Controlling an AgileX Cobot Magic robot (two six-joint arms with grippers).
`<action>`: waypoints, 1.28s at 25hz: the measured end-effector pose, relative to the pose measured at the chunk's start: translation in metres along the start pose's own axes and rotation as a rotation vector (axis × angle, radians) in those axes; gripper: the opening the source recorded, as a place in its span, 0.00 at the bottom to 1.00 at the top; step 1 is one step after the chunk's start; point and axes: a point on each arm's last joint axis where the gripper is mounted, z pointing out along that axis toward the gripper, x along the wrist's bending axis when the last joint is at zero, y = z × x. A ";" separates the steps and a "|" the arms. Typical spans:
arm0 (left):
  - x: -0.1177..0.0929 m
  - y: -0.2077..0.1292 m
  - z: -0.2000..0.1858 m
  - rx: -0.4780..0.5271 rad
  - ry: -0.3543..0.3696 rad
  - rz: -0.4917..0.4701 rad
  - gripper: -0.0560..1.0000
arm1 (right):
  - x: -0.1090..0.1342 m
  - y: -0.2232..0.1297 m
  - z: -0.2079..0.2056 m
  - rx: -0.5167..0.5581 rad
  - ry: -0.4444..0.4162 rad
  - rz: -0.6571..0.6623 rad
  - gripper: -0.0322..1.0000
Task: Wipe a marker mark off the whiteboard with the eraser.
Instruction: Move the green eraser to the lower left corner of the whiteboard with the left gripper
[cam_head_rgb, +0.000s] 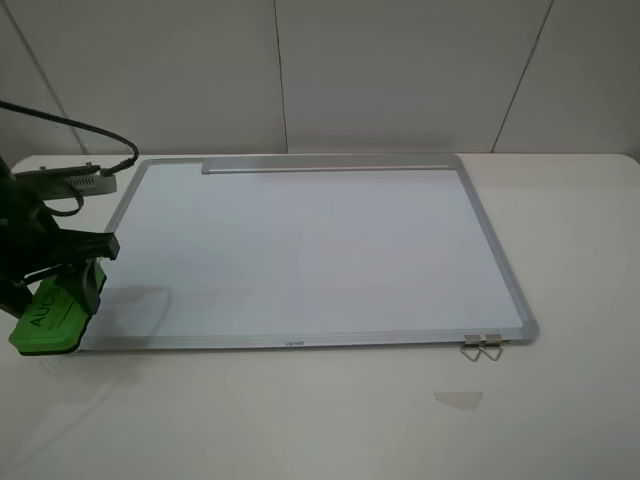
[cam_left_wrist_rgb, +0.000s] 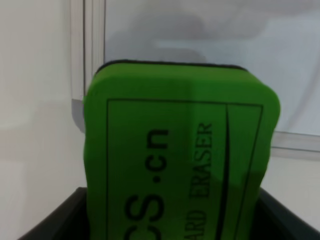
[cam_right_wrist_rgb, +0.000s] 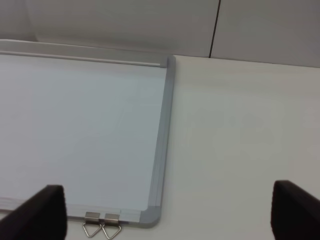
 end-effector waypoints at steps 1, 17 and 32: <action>0.003 -0.004 0.007 -0.005 0.017 0.000 0.62 | 0.000 0.000 0.000 0.000 0.000 0.000 0.82; -0.001 0.018 0.029 -0.130 0.011 0.003 0.62 | 0.000 0.000 0.000 0.000 0.000 0.000 0.82; -0.009 0.043 0.044 -0.128 0.010 0.005 0.62 | 0.000 0.000 0.000 0.000 0.000 0.000 0.82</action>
